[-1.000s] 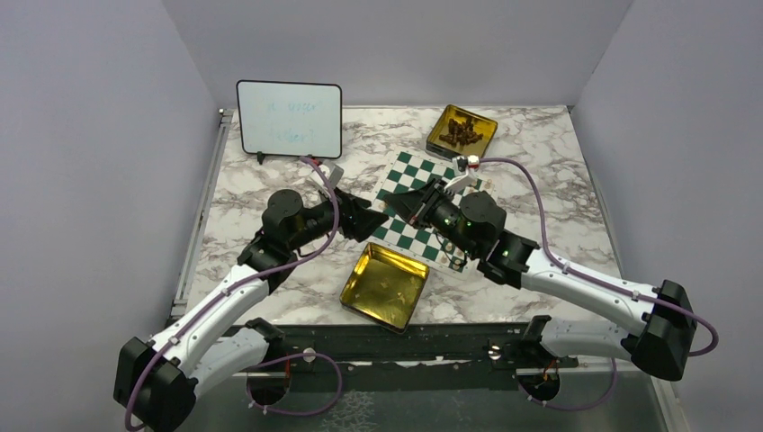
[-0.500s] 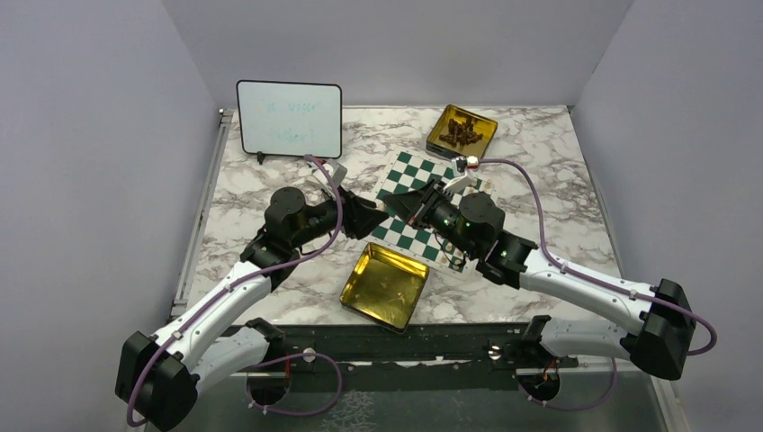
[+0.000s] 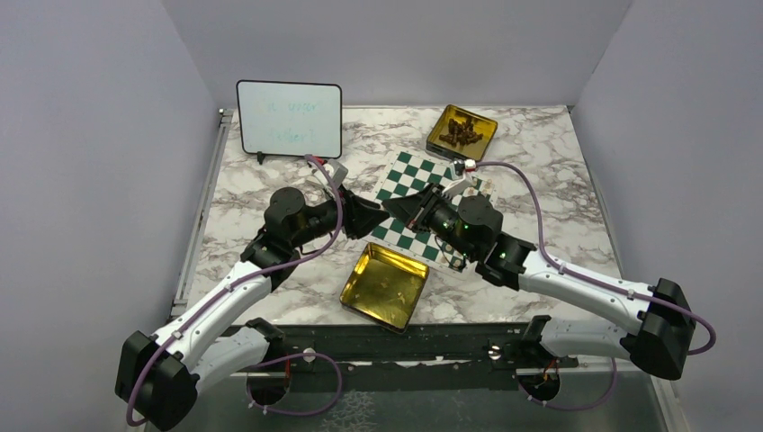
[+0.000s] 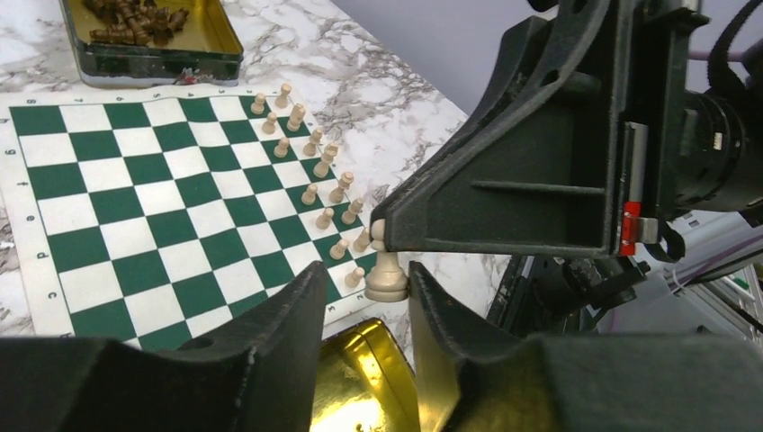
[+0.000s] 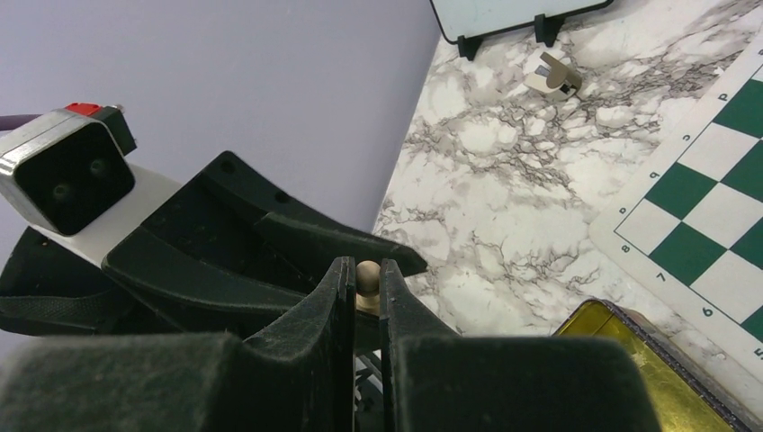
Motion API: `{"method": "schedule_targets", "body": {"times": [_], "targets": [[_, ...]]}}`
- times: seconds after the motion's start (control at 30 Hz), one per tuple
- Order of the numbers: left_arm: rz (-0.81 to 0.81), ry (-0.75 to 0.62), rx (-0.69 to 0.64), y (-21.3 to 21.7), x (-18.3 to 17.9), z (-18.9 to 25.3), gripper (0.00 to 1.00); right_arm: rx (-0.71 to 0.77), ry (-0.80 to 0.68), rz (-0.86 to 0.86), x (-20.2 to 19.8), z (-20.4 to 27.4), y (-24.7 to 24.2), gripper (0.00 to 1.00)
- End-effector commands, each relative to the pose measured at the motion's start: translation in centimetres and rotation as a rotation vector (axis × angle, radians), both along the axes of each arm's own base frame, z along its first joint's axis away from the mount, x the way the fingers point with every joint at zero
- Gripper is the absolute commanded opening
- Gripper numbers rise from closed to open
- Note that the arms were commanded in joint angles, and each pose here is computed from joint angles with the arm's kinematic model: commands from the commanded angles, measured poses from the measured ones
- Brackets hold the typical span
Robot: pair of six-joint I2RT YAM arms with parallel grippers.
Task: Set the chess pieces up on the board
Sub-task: Pick up the chess piece from the storage box.
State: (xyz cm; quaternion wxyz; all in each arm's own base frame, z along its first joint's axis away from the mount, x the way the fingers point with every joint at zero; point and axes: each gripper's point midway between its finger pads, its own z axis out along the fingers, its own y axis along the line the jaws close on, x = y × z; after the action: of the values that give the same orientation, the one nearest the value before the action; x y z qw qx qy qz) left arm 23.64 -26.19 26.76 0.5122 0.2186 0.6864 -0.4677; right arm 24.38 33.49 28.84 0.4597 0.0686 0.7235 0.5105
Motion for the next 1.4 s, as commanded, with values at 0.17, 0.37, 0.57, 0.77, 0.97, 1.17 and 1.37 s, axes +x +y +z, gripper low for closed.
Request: {"method": "schedule_targets", "body": {"times": [0.17,0.37,0.57,0.77,0.97,1.17,1.37], "targets": [[-0.053,-0.065,-0.04,-0.6,-0.6,2.3,0.23,0.014,-0.01,0.035,-0.8,0.2,0.0,0.01],[-0.064,-0.084,-0.028,-0.5,-1.0,1.9,0.18,0.002,-0.015,0.06,-1.4,-0.2,-0.2,0.03],[-0.088,-0.116,-0.01,-0.5,-1.3,1.7,0.17,-0.018,-0.028,0.082,-2.0,-0.6,-0.5,0.04],[-0.135,-0.184,0.025,-0.5,-2.1,1.4,0.15,-0.072,-0.065,0.154,-3.3,-0.8,-0.6,0.04],[-0.188,-0.254,0.064,-0.5,-2.8,0.9,0.15,-0.111,-0.112,0.28,-5.5,-0.8,-0.4,0.04],[-0.277,-0.304,0.079,-0.7,-4.3,0.4,0.14,-0.193,-0.112,0.401,-7.3,-2.0,0.0,0.04],[-0.318,-0.342,0.097,-0.7,-5.0,-0.1,0.13,-0.22,-0.119,0.479,-8.6,-2.1,0.1,0.04]]}}
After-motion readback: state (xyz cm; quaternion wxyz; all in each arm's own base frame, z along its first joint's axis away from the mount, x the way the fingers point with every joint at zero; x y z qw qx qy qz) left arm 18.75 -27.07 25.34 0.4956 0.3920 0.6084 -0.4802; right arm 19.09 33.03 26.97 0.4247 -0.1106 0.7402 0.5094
